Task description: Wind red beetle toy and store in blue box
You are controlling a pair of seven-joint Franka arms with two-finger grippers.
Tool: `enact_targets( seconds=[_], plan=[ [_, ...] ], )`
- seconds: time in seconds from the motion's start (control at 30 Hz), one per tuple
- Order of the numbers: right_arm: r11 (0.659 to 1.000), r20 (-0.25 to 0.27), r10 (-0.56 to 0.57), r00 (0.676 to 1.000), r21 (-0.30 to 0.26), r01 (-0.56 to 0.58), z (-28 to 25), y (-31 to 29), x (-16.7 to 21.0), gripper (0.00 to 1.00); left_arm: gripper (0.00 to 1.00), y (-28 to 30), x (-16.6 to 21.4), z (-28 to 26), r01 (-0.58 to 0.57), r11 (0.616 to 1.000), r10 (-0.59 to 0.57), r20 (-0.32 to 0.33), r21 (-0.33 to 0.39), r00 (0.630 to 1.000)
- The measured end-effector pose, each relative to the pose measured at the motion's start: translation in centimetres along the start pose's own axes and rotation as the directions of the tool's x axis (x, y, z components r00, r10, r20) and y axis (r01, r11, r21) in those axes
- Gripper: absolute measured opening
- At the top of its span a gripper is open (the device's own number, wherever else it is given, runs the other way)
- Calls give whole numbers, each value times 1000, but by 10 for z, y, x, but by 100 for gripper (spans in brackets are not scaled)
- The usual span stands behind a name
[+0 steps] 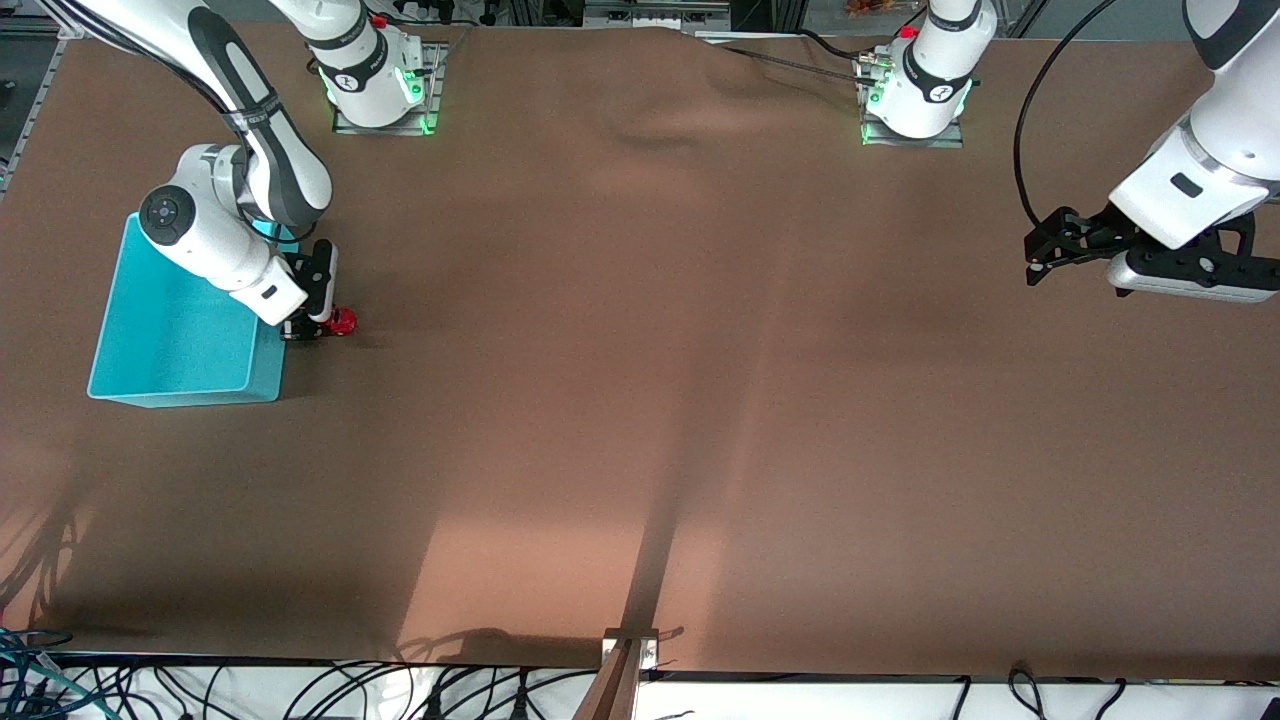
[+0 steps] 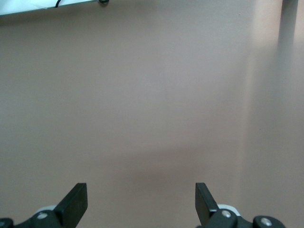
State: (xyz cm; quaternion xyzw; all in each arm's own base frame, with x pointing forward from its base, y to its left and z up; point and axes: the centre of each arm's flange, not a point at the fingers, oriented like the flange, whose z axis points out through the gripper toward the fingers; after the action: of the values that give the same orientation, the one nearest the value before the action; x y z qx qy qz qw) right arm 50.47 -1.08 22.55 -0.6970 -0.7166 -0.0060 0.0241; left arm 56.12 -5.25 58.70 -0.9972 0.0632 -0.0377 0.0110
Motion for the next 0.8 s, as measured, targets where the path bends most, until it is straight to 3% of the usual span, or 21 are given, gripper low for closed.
enact_targets(
  seconds=[0.3,0.53,0.8],
  plan=[
    [999,-41,0,999,49,2,-54,41,15,45,100,-13,-1,1,24,1000,-24,1,2,1000],
    [992,-57,14,998,128,-6,-108,65,16,45,100,-13,0,1,24,1000,-24,2,2,1000],
    [979,-55,63,996,197,-51,-152,61,-24,45,100,-13,0,3,23,1000,-23,5,1,1000]
  ],
)
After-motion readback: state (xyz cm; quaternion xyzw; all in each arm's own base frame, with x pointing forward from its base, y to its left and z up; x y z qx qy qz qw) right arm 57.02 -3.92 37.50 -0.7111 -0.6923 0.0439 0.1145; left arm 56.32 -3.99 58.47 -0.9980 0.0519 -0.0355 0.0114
